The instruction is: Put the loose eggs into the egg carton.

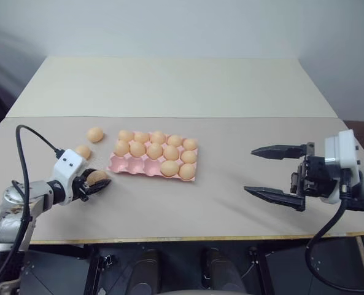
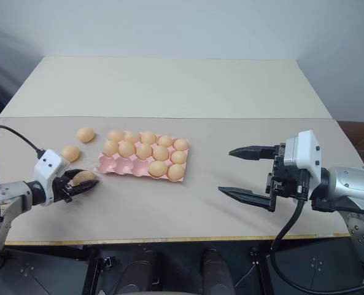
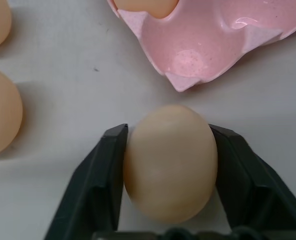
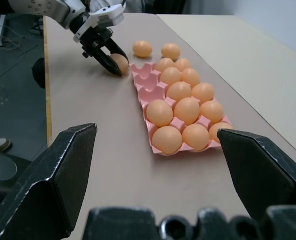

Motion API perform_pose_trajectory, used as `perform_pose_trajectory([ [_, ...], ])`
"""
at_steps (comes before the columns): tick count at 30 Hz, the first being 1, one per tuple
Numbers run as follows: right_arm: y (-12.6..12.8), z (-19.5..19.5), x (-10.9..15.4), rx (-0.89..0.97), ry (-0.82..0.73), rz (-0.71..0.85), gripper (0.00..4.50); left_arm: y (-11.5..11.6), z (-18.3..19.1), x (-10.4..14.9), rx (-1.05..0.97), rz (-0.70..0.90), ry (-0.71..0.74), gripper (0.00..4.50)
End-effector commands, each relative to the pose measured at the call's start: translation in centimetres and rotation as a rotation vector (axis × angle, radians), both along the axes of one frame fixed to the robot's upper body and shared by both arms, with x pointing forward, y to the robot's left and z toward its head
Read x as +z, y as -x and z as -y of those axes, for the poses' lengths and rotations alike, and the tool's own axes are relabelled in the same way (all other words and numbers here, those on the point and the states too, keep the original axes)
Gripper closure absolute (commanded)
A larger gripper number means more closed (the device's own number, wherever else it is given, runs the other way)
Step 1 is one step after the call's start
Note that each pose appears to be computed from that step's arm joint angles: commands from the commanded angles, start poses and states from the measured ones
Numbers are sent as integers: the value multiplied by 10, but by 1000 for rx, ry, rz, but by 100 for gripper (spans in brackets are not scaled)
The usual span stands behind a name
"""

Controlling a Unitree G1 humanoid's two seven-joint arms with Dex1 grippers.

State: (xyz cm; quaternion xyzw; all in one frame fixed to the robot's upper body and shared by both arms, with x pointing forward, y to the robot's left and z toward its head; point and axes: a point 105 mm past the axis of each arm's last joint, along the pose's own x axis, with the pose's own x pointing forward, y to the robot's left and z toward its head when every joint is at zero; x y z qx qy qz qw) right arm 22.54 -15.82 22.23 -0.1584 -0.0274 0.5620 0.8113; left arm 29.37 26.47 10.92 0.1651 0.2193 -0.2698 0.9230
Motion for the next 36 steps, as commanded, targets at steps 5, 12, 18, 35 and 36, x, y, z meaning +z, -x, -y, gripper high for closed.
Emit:
perform_pose_trajectory([
  [5,7,4,11,-35,2,50,0,9,38,77,-231,221,224,270],
  [12,7,1,11,-46,-5,58,0,-4,90,97,-454,255,264,270],
  [18,8,2,13,-63,-7,65,0,-20,120,69,-565,176,192,270],
  [35,8,3,13,-97,-24,78,0,-35,99,79,-480,271,127,3],
  [36,7,3,14,-95,-25,77,0,-34,91,84,-463,291,121,3],
])
